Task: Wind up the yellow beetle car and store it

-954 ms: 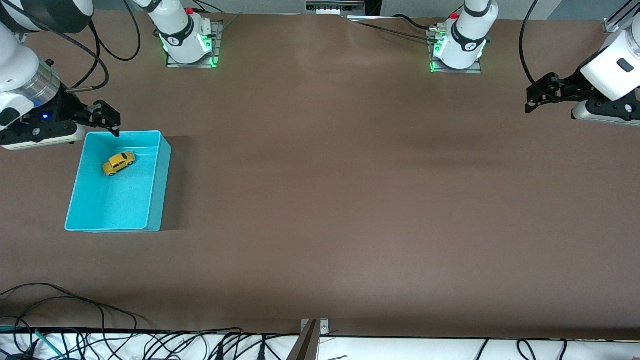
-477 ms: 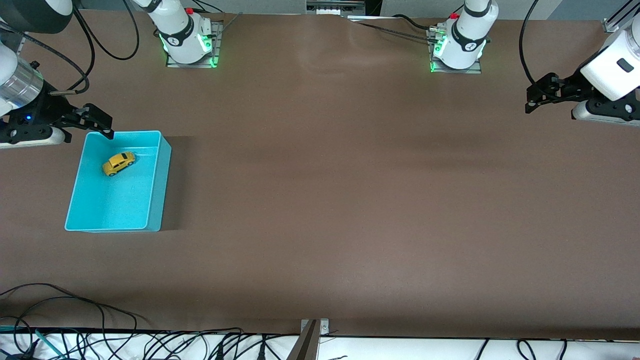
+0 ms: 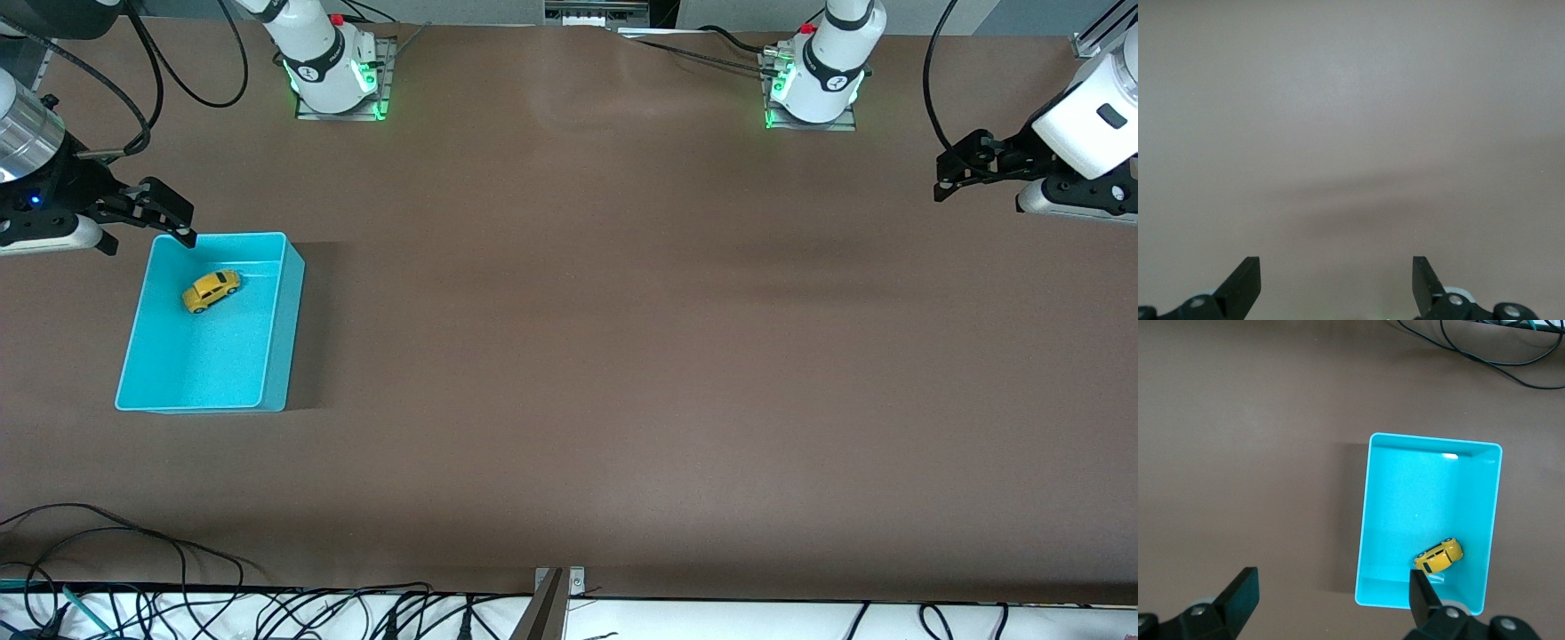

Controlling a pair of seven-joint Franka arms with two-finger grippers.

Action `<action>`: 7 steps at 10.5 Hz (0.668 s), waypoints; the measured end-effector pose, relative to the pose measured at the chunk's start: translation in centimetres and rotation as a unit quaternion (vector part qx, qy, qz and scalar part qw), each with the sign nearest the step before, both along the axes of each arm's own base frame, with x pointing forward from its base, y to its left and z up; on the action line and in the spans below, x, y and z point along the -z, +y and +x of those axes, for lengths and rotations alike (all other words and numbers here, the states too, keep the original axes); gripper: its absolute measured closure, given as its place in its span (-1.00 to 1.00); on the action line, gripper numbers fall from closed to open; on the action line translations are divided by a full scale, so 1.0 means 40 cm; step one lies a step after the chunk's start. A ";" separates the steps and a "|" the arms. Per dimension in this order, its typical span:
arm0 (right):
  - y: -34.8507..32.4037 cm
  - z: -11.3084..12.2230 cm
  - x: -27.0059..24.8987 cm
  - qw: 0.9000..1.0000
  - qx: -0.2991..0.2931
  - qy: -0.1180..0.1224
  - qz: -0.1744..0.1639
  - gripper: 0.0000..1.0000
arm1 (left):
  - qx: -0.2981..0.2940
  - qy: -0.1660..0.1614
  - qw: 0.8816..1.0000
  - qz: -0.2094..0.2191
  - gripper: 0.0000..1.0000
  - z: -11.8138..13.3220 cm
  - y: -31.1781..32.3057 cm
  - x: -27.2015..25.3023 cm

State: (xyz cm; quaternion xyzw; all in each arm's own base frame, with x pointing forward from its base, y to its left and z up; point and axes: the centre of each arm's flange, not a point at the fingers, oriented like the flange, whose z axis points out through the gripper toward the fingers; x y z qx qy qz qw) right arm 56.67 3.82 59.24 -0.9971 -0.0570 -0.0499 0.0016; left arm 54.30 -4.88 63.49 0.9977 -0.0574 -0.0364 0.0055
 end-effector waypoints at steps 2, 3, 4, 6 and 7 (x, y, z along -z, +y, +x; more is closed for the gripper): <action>0.001 0.000 0.000 1.000 0.000 0.000 0.000 -1.00 | -0.001 0.000 1.000 0.000 -1.00 0.000 0.002 0.000; 0.003 0.001 -0.005 1.000 0.000 -0.001 0.000 -1.00 | -0.001 0.000 1.000 0.000 -1.00 0.000 0.004 0.000; 0.007 0.001 -0.012 1.000 -0.002 -0.003 0.000 -1.00 | -0.002 0.000 1.000 0.000 -1.00 0.000 0.005 0.000; 0.006 -0.006 -0.011 1.000 -0.001 0.010 0.000 -1.00 | -0.002 0.000 1.000 0.000 -1.00 0.000 0.005 0.000; 0.003 -0.009 -0.009 1.000 0.001 0.016 -0.001 -1.00 | -0.002 0.000 1.000 0.000 -1.00 0.000 0.005 0.000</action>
